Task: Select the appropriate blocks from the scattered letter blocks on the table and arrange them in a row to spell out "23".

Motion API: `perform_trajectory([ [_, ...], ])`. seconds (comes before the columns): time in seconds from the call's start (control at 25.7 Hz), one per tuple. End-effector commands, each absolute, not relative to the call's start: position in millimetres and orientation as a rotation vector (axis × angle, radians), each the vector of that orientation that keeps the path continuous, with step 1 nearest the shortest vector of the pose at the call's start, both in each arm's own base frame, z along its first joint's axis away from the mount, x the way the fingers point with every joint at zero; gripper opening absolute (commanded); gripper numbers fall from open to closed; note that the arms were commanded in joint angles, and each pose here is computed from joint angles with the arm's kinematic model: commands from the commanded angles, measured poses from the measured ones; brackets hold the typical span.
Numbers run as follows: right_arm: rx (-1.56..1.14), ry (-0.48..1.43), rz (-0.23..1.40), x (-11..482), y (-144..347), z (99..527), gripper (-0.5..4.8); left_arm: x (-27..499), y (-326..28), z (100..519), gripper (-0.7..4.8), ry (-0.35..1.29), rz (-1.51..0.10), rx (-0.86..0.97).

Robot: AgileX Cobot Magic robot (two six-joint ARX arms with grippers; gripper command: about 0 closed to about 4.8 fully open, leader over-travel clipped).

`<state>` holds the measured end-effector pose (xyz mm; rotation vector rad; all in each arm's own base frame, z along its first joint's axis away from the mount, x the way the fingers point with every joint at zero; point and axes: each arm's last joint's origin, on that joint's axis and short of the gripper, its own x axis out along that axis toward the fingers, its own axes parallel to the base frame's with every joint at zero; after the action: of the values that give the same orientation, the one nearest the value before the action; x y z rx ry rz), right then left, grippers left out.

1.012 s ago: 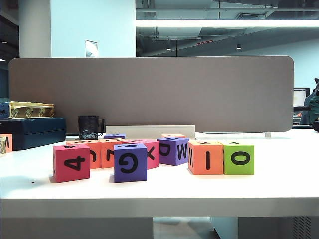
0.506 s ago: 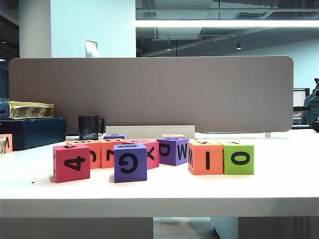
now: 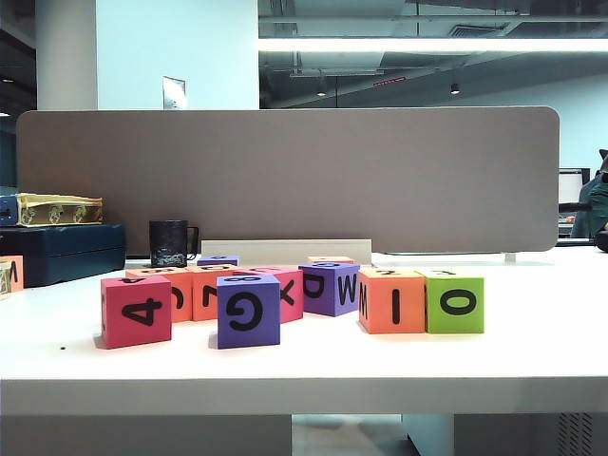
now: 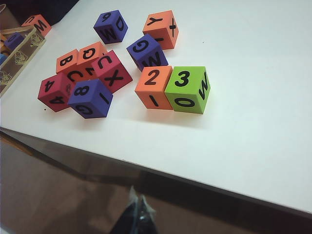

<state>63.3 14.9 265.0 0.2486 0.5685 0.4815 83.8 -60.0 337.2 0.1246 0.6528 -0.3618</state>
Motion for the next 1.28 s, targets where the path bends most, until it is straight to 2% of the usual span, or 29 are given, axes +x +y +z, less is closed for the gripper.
perform_trajectory([
  [0.04,0.247,0.552,0.484,63.5,14.9,267.5,-0.01,83.7,-60.0,338.7,-0.06,0.642,-0.362,0.119],
  [0.7,0.247,0.552,0.484,63.5,14.9,267.5,-0.01,84.5,-59.9,339.7,-0.06,0.618,-0.357,0.156],
  [0.86,0.247,0.552,0.484,63.5,14.9,267.5,-0.01,96.1,-57.3,339.3,-0.06,0.475,-0.195,0.177],
  [0.93,0.247,0.552,0.484,63.5,14.9,267.5,-0.01,117.4,-49.9,326.8,-0.06,0.328,-0.058,0.075],
  [1.01,0.247,0.552,0.484,63.5,14.9,267.5,-0.01,128.0,-42.0,312.9,-0.06,0.264,0.000,0.009],
  [1.28,0.247,0.552,0.481,63.5,14.8,267.5,-0.01,130.9,-10.9,228.3,-0.06,0.197,0.022,-0.090],
])
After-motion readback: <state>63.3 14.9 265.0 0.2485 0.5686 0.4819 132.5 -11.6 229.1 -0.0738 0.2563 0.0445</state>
